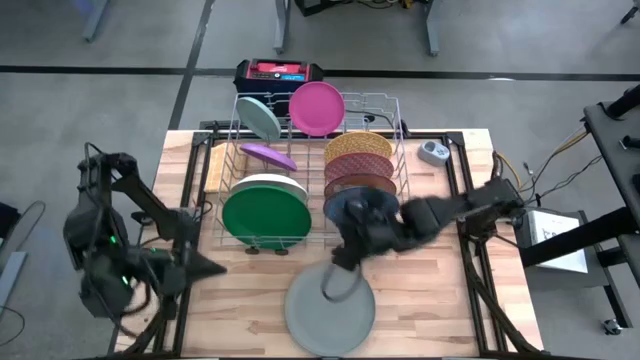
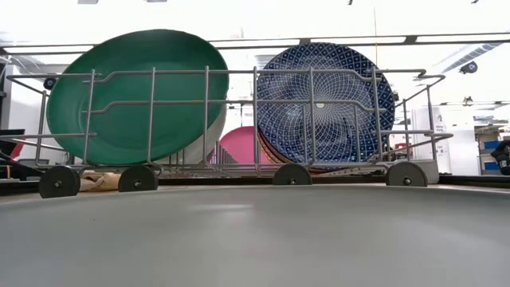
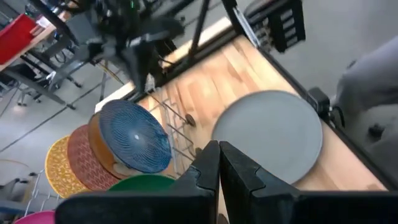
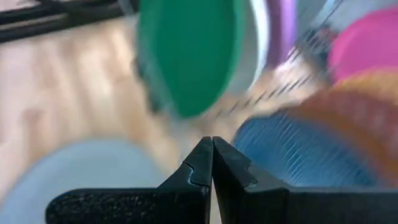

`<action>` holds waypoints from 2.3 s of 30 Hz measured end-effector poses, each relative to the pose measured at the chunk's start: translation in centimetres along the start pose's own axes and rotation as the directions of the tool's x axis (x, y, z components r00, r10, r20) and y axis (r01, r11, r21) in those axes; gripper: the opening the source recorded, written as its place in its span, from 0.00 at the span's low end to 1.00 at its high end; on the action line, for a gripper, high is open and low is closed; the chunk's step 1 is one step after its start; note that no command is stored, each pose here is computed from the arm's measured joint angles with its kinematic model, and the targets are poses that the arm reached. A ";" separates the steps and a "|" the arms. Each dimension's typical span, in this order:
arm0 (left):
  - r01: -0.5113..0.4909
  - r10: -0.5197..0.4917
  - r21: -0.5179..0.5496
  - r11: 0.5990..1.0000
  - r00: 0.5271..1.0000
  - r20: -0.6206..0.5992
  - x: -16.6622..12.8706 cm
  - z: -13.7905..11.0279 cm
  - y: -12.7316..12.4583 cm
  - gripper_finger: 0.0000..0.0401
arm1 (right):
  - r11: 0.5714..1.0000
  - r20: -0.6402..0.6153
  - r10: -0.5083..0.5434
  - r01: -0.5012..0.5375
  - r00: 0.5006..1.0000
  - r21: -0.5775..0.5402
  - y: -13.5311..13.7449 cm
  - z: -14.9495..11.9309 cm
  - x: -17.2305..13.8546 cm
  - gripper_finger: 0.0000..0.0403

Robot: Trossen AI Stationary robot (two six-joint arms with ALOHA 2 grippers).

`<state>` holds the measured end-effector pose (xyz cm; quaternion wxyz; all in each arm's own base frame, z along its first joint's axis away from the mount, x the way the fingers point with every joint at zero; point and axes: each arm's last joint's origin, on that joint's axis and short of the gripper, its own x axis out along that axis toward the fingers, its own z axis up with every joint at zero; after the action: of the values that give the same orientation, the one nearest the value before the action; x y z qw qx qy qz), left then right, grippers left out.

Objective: Sort dishes
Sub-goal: Put the gray plate into the dishwasher rack

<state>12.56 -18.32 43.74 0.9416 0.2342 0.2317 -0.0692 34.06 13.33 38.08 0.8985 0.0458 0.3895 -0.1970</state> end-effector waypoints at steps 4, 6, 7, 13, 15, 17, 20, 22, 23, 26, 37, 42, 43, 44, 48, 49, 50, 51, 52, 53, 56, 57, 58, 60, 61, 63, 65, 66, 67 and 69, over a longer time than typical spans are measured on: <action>0.003 -0.001 0.052 0.999 0.999 -0.040 1.5 0.2 -2.5 0.00 | 0.991 -0.111 0.108 -0.098 0.988 0.088 2.9 -3.3 -2.0 0.00; 0.002 0.002 0.070 0.998 0.998 -0.062 2.4 0.2 -3.7 0.00 | 0.981 -0.164 0.157 -0.135 0.974 0.136 4.3 -4.9 -2.5 0.00; 0.003 0.003 0.081 0.997 0.997 -0.071 2.7 0.2 -4.3 0.00 | 0.977 -0.191 0.174 -0.145 0.966 0.159 4.9 -5.8 -2.7 0.00; 0.012 0.008 0.173 0.985 0.993 -0.116 4.4 0.0 -7.2 0.00 | 0.963 -0.303 0.166 -0.088 0.938 0.256 7.3 -10.8 -2.9 0.00; 0.016 0.008 0.191 0.982 0.992 -0.125 4.7 -0.1 -7.9 0.00 | 0.978 -0.314 0.156 -0.103 0.936 0.179 7.9 -12.5 -3.1 0.00; 0.019 0.009 0.208 0.978 0.991 -0.131 4.9 -0.3 -8.6 0.00 | 0.986 -0.311 0.163 -0.162 0.936 0.030 8.8 -14.3 -3.0 0.00; 0.022 0.008 0.217 0.976 0.990 -0.139 5.2 -0.4 -9.2 0.00 | 0.954 -0.251 0.177 -0.229 0.952 -0.195 10.6 -16.9 -2.1 0.00; 0.021 0.009 0.209 0.978 0.990 -0.140 5.2 -0.4 -9.3 0.00 | 0.906 -0.219 0.214 -0.278 0.952 -0.320 11.8 -18.1 -1.2 0.02; 0.020 0.009 0.207 0.978 0.990 -0.140 5.3 -0.4 -9.4 0.00 | 0.882 -0.210 0.226 -0.292 0.951 -0.370 12.2 -18.6 -0.7 0.03; 0.013 0.014 0.193 0.981 0.990 -0.140 5.5 -0.4 -9.6 0.00 | 0.833 -0.193 0.238 -0.302 0.952 -0.462 13.7 -19.8 1.0 0.10; 0.003 0.019 0.163 0.987 0.991 -0.132 5.5 -0.3 -9.6 0.00 | 0.717 -0.227 0.175 -0.282 0.958 -0.637 16.8 -23.8 6.2 0.33; 0.003 0.019 0.162 0.987 0.991 -0.132 5.5 -0.3 -9.6 0.00 | 0.674 -0.228 0.178 -0.287 0.957 -0.681 17.8 -24.6 7.4 0.36; 0.003 0.019 0.162 0.987 0.991 -0.132 5.5 -0.3 -9.6 0.00 | 0.673 -0.228 0.180 -0.289 0.957 -0.681 17.9 -24.7 7.5 0.36; 0.003 0.019 0.162 0.987 0.991 -0.132 5.5 -0.3 -9.6 0.00 | 0.673 -0.229 0.178 -0.288 0.957 -0.682 17.9 -24.7 7.6 0.36; 0.003 0.018 0.157 0.988 0.992 -0.128 5.5 -0.3 -9.6 0.00 | 0.671 -0.250 0.183 -0.307 0.951 -0.675 18.0 -24.9 7.8 0.34; -0.002 0.021 0.156 0.988 0.992 -0.125 5.5 -0.2 -9.6 0.00 | 0.668 -0.265 0.188 -0.321 0.946 -0.671 18.0 -25.0 7.9 0.34; -0.010 0.029 0.156 0.988 0.992 -0.121 5.5 -0.2 -9.6 0.00 | 0.667 -0.276 0.189 -0.329 0.942 -0.668 18.0 -25.1 8.1 0.33; -0.018 0.036 0.156 0.988 0.992 -0.117 5.5 -0.2 -9.6 0.00 | 0.671 -0.280 0.185 -0.329 0.942 -0.665 18.1 -25.3 8.4 0.31; -0.024 0.042 0.156 0.987 0.993 -0.114 5.5 -0.2 -9.5 0.00 | 0.674 -0.283 0.178 -0.326 0.942 -0.663 18.1 -25.5 8.6 0.30; -0.027 0.045 0.157 0.987 0.993 -0.112 5.5 -0.2 -9.5 0.00 | 0.672 -0.286 0.179 -0.329 0.941 -0.664 18.2 -25.6 8.7 0.28; -0.029 0.047 0.157 0.987 0.993 -0.111 5.5 -0.2 -9.5 0.00 | 0.667 -0.294 0.177 -0.334 0.939 -0.666 18.3 -25.8 8.9 0.19; -0.029 0.046 0.155 0.987 0.993 -0.111 5.5 -0.2 -9.5 0.00 | 0.669 -0.294 0.177 -0.334 0.939 -0.664 18.3 -25.9 8.9 0.15; -0.029 0.046 0.155 0.987 0.993 -0.110 5.5 -0.2 -9.5 0.00 | 0.668 -0.296 0.179 -0.337 0.938 -0.663 18.3 -25.9 8.9 0.11; -0.029 0.046 0.153 0.988 0.993 -0.109 5.5 -0.2 -9.5 0.00 | 0.666 -0.294 0.180 -0.336 0.939 -0.666 18.3 -25.8 8.9 0.04; -0.029 0.046 0.153 0.988 0.993 -0.109 5.5 -0.2 -9.5 0.00 | 0.666 -0.290 0.179 -0.333 0.940 -0.668 18.3 -25.8 8.8 0.02; -0.029 0.046 0.153 0.988 0.993 -0.109 5.5 -0.2 -9.5 0.00 | 0.670 -0.293 0.172 -0.330 0.941 -0.665 18.1 -25.7 8.8 0.02; -0.035 0.052 0.154 0.988 0.993 -0.106 5.5 -0.1 -9.5 0.00 | 0.667 -0.294 0.167 -0.328 0.941 -0.669 18.0 -25.6 8.7 0.01; -0.041 0.057 0.154 0.987 0.993 -0.103 5.5 -0.1 -9.5 0.00 | 0.666 -0.299 0.168 -0.332 0.939 -0.668 17.9 -25.5 8.5 0.01; -0.044 0.061 0.155 0.987 0.993 -0.102 5.5 -0.1 -9.5 0.00 | 0.663 -0.311 0.166 -0.340 0.936 -0.667 17.7 -25.4 8.3 0.01; -0.045 0.061 0.153 0.987 0.993 -0.101 5.5 -0.1 -9.5 0.00 | 0.662 -0.328 0.159 -0.347 0.931 -0.664 17.4 -25.2 7.7 0.01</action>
<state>15.07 -26.75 37.19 0.9092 0.3141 0.2687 -0.0491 28.45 32.77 13.89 0.8096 -0.2273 0.5311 0.1039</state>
